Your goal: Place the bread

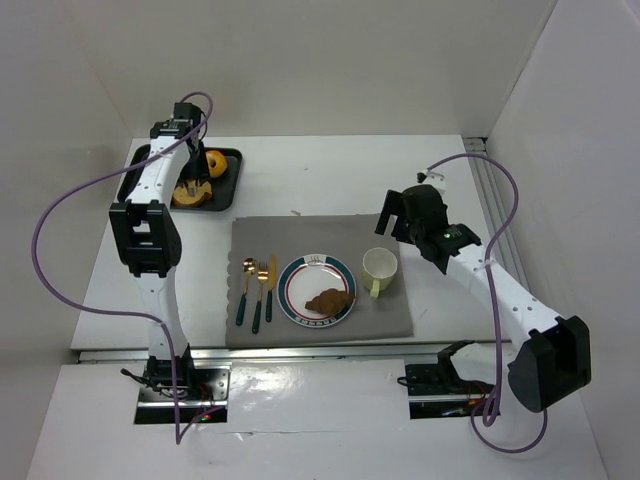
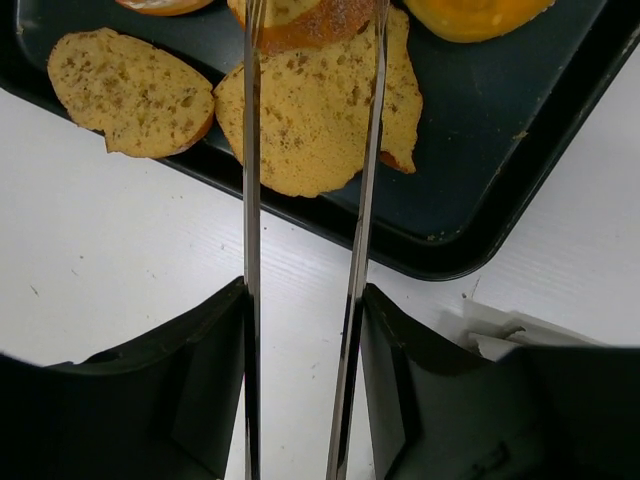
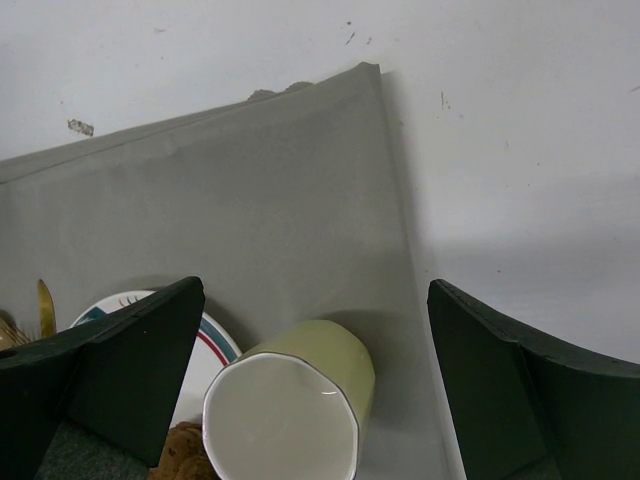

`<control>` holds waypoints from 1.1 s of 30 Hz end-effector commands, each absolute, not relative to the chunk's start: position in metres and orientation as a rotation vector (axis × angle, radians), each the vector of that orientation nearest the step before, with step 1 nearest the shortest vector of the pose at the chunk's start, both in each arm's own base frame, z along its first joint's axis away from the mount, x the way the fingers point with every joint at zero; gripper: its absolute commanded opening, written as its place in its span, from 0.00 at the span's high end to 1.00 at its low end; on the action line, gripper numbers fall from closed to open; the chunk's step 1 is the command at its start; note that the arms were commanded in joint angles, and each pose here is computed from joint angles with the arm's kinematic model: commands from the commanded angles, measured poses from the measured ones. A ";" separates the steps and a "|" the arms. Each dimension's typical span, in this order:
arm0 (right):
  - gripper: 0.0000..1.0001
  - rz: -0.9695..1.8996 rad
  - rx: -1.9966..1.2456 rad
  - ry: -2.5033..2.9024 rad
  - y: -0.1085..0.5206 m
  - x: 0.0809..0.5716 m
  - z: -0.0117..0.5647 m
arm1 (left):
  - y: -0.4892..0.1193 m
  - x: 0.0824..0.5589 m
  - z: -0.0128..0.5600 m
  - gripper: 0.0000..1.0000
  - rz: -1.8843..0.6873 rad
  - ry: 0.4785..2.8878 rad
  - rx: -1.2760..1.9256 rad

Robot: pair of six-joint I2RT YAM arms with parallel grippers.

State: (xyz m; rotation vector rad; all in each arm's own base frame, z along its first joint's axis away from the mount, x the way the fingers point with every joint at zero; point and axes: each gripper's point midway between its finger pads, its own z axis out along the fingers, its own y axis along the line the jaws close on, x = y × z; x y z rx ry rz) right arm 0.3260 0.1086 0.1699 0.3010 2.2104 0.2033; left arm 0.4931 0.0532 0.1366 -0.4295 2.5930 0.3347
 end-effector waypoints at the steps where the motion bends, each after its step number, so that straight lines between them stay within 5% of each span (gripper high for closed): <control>1: 0.00 0.227 0.306 2.137 0.113 0.339 0.195 | 0.058 0.506 0.145 0.44 0.328 2.546 -0.412; 11: 0.00 0.242 0.311 2.139 0.114 0.337 0.197 | 0.061 0.504 0.164 0.79 0.309 2.513 -0.422; 14: 0.00 0.242 0.311 2.139 0.114 0.335 0.196 | 0.062 0.499 0.186 1.00 0.312 2.475 -0.427; 33: 0.00 0.272 0.301 2.129 0.116 0.332 0.197 | 0.002 0.404 0.274 1.00 0.307 2.327 -0.310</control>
